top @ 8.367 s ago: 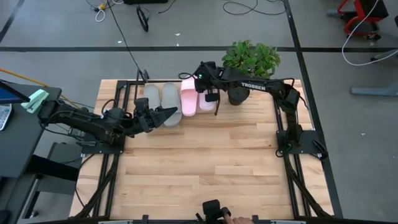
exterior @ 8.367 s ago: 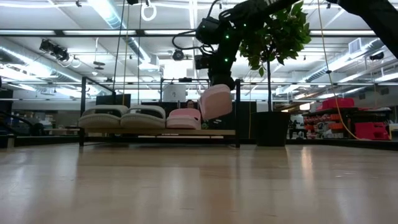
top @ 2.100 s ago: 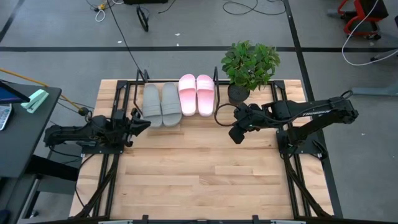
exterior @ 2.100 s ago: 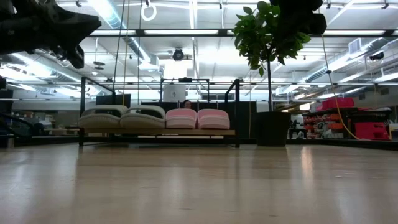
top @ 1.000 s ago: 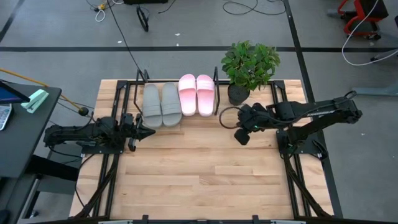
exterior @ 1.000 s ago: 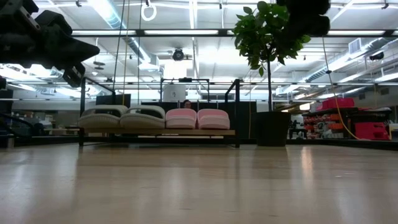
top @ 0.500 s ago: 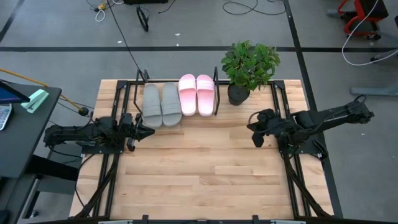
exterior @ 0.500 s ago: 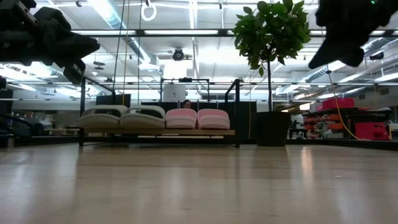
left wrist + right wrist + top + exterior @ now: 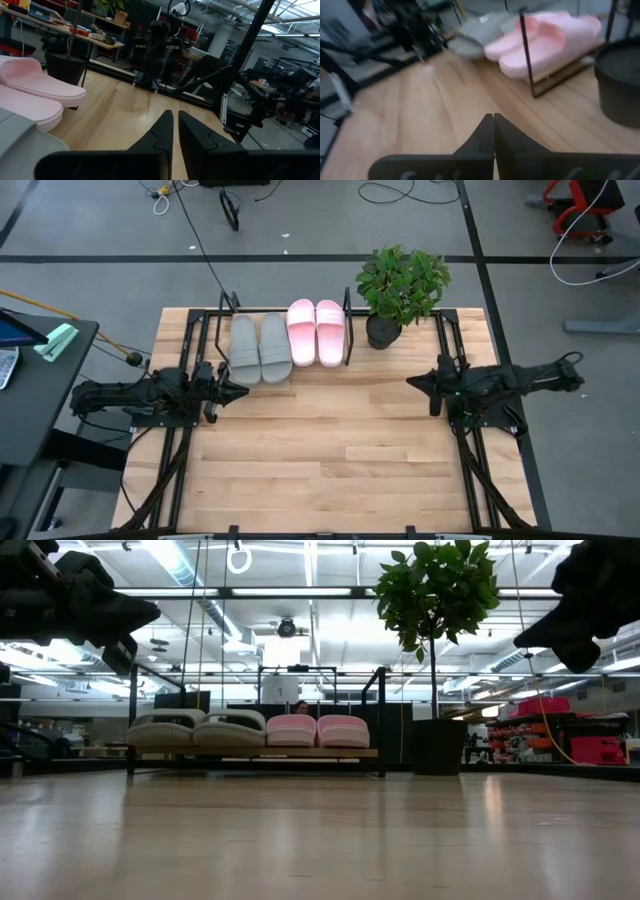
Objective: Pick and place slides into the shelf
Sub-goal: Return to Home Position
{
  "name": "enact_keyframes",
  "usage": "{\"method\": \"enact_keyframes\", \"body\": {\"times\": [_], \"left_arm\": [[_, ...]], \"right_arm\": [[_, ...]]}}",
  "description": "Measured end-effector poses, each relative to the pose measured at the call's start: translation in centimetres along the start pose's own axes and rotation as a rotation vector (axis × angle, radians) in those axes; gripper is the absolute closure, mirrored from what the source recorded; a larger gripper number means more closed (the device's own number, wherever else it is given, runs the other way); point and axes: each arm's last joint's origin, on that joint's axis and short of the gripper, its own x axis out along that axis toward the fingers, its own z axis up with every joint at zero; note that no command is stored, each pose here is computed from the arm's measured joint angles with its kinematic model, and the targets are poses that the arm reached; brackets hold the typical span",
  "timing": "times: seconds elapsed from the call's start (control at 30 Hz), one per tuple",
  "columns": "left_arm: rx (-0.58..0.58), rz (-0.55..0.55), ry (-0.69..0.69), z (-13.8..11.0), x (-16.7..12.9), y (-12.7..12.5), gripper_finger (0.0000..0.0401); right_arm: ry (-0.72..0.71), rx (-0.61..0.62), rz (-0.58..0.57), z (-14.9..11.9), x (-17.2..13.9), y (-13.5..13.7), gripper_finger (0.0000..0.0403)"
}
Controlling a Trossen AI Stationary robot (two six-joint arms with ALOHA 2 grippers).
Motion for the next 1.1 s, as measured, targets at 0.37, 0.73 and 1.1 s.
{"method": "enact_keyframes", "body": {"times": [0.37,0.73,1.1], "left_arm": [[0.0,0.0,-0.002,0.0,0.0,0.0,0.036],[0.0,0.001,0.002,0.0,0.0,0.0,0.0372],[0.0,0.001,0.002,0.0,0.0,0.0,0.0358]], "right_arm": [[-0.137,0.021,0.326,-1.5,-0.1,-0.2,0.0403],[-0.179,0.02,0.505,-2.8,1.0,0.2,0.0403],[-0.251,0.0,0.523,-3.0,1.4,0.1,0.0403]]}}
